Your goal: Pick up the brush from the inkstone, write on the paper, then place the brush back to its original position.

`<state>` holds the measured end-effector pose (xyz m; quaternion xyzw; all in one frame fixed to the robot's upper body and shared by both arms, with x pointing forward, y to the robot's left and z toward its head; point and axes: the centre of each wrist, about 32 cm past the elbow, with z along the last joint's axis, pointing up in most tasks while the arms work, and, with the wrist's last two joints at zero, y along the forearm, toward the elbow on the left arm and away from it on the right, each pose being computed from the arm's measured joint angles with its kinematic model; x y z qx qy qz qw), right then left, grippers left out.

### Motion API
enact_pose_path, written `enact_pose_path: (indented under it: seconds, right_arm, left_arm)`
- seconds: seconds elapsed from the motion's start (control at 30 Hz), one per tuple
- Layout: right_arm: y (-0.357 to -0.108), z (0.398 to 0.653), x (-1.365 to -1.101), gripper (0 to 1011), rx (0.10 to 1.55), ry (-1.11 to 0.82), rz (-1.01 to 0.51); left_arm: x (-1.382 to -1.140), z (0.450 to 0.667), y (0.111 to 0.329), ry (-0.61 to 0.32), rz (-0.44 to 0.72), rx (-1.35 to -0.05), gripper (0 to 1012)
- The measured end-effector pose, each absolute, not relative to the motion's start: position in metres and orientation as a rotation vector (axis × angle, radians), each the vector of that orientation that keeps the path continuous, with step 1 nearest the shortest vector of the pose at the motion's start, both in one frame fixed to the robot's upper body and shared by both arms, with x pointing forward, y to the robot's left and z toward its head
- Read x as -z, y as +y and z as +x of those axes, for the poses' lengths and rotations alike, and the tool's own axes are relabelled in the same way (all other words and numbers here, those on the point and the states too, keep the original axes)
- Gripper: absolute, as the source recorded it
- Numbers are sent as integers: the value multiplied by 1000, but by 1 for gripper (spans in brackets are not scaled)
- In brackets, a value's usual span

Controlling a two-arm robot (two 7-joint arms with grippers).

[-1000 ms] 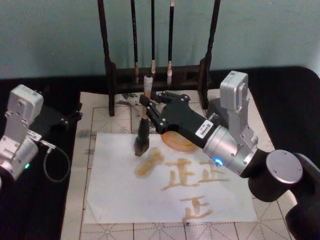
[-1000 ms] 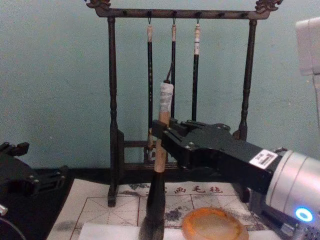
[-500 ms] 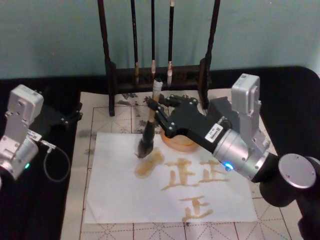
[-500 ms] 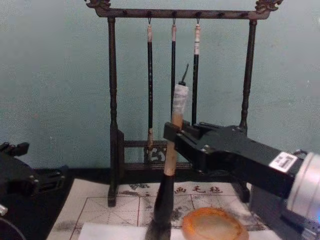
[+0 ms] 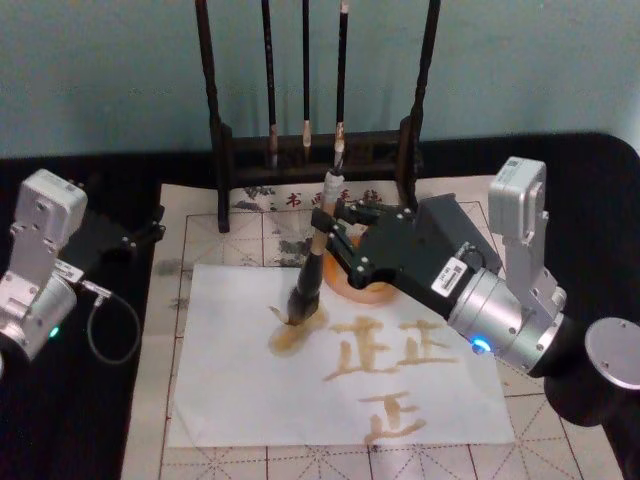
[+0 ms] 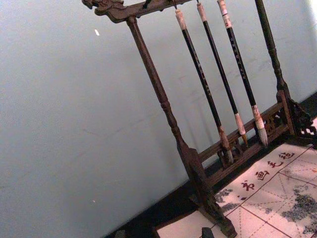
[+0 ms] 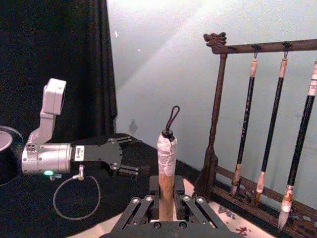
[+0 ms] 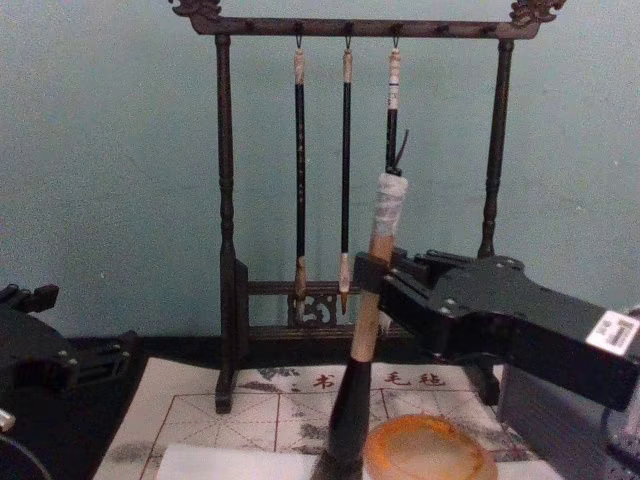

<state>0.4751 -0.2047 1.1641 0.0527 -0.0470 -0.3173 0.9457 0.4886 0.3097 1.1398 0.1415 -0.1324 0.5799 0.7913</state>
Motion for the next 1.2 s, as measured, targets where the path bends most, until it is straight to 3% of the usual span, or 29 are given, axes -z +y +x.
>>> enact_pose_path:
  seconds: [1.2]
  right_arm:
    - [-233, 447, -1173, 200, 626, -131, 69]
  left_arm:
    - [-1140, 489, 310, -285, 304, -1248, 1001]
